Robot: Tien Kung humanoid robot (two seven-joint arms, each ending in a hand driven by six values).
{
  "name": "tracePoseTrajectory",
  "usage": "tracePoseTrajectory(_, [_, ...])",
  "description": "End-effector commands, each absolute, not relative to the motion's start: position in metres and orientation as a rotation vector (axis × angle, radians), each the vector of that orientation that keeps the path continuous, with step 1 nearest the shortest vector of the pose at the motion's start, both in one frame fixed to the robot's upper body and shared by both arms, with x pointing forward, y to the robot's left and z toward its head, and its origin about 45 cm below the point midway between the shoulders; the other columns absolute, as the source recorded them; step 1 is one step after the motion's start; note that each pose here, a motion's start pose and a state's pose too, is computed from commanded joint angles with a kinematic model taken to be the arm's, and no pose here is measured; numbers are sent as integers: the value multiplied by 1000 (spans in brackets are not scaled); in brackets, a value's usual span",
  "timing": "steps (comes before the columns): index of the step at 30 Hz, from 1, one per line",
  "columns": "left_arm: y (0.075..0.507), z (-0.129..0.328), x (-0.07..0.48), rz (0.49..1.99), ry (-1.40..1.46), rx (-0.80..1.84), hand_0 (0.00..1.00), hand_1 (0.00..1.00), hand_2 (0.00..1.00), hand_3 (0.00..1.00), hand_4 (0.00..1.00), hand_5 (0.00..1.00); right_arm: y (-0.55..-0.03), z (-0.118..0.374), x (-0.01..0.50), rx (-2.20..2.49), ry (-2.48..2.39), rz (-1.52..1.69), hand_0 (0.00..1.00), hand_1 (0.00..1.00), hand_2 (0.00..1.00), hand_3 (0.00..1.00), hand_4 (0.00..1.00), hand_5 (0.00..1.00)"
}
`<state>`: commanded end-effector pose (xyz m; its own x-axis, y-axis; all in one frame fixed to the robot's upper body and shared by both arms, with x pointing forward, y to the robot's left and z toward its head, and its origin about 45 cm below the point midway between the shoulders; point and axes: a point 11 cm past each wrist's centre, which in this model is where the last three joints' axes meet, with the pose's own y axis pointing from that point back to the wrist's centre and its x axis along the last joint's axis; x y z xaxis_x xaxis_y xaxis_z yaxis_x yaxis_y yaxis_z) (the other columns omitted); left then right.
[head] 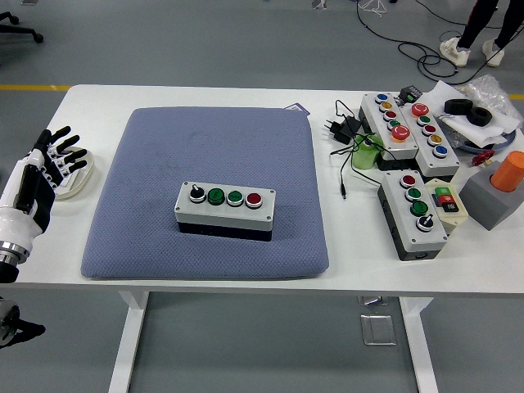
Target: Pick up the button,place it on the desk,press the button,press the button
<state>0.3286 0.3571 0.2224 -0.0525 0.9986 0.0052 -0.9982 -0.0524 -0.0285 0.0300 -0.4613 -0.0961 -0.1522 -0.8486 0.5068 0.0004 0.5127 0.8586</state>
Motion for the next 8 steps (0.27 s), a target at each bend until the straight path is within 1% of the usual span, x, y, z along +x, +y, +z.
tracePoseTrajectory(8, [356, 224, 332, 1608, -34, 2, 736, 786, 875, 858, 708, 998, -460, -97, 28, 751, -1566, -891, 636, 553, 607, 582, 261, 14])
